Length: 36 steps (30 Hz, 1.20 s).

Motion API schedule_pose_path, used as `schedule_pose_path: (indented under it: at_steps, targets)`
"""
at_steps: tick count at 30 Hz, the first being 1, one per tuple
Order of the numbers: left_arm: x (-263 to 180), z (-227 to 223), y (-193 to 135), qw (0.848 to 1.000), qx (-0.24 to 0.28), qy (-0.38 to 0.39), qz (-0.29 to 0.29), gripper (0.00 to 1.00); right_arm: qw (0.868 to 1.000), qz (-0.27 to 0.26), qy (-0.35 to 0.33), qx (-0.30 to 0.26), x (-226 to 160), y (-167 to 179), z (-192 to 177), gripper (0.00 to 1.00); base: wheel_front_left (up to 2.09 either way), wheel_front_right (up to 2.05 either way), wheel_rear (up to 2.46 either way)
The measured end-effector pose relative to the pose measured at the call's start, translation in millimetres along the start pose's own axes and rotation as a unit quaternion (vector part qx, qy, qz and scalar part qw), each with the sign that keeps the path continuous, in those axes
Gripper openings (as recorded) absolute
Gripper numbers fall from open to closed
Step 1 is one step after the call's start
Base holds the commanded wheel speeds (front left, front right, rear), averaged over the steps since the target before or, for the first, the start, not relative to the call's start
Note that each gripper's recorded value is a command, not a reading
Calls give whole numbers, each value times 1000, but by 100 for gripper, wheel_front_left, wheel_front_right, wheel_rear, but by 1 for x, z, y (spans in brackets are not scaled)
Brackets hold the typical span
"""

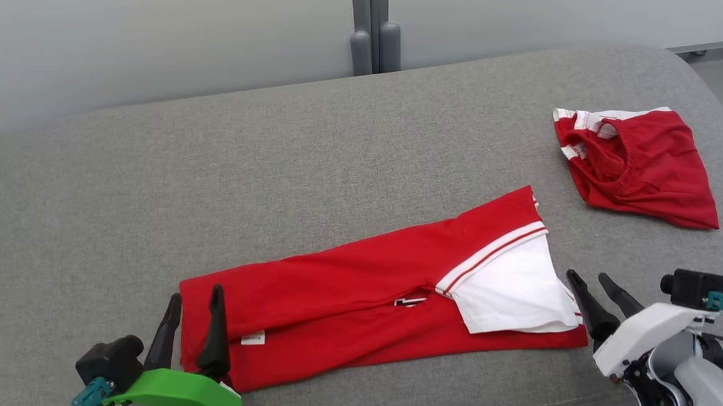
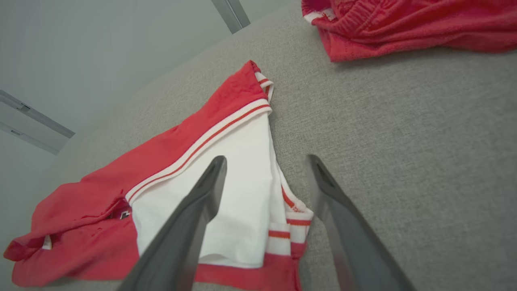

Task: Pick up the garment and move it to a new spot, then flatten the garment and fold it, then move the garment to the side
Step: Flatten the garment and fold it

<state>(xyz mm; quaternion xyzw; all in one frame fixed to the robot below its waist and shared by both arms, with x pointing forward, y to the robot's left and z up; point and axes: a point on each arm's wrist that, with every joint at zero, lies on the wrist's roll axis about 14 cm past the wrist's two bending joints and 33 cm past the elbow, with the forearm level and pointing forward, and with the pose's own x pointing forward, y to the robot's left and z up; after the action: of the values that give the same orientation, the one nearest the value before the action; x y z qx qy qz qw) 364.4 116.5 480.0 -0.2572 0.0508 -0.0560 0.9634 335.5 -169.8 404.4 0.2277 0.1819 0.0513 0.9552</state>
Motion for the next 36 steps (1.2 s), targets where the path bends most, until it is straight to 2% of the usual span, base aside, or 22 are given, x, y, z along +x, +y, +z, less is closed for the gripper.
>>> schedule_pose_path:
  at_steps: [10, 18, 26, 27, 28, 30, 31, 36]
  targets:
    - [-1, -1, -3, 1000, -9, -4, 3, 100, 996, 7, 86, -34, 31, 0, -10, 100, 0, 0, 0]
    - [-5, 4, 12, 999, -10, -12, 29, 100, 985, 4, 163, -58, 43, -5, -34, 100, 0, 0, 0]
    - [-8, 6, 26, 998, -10, -16, 52, 100, 977, 30, 194, -77, 60, 13, -39, 100, 0, 0, 0]
    - [-8, 6, 26, 998, -9, -16, 52, 100, 977, 33, 195, -81, 61, 14, -39, 53, 0, 0, 0]
    - [-8, 6, 26, 998, -8, -16, 52, 100, 976, 37, 197, -82, 61, 16, -39, 45, 0, 0, 0]
    - [-8, 7, 26, 999, -7, -17, 51, 100, 976, 42, 197, -83, 63, 20, -39, 22, 0, 0, 0]
    - [-8, 8, 25, 999, -6, -18, 50, 100, 976, 44, 197, -84, 64, 22, -38, 2, 0, 0, 0]
    - [-8, 9, 26, 998, -5, -21, 53, 100, 975, 54, 199, -87, 64, 28, -40, 0, 0, 0, 0]
